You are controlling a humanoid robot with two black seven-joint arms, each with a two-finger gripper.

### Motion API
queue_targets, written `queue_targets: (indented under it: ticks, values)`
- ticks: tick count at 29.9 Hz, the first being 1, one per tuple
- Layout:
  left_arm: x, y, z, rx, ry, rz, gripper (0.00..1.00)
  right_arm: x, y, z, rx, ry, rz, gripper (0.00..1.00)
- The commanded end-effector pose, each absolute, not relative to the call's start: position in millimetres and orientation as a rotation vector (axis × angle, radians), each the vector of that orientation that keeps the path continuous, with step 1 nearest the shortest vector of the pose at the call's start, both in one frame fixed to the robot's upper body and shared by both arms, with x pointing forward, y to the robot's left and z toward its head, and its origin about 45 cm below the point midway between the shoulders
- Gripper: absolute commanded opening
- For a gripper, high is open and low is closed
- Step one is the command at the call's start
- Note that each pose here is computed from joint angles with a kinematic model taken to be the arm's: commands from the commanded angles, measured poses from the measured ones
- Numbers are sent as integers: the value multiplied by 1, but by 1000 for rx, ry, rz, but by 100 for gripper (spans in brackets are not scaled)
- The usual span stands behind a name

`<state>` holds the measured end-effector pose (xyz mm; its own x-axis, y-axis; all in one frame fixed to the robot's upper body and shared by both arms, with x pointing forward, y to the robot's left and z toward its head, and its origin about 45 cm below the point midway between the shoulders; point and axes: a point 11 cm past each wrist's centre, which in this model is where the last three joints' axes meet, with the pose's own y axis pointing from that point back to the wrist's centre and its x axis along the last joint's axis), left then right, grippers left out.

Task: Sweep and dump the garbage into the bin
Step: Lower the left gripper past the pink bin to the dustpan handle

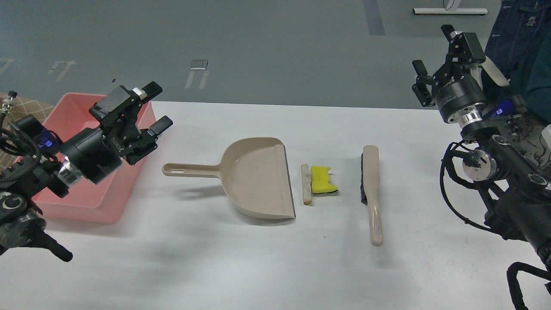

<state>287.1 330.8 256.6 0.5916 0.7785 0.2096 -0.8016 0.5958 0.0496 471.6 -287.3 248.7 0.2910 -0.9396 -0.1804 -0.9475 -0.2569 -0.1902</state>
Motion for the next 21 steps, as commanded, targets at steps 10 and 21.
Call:
queue_targets:
  ticks: [10, 21]
  values:
    - [253, 304, 188, 357, -218, 856, 98, 470, -289, 246, -2302, 1733, 48, 100]
    - [261, 317, 149, 410, -182, 1002, 98, 470, -288, 245, -2302, 1733, 51, 100]
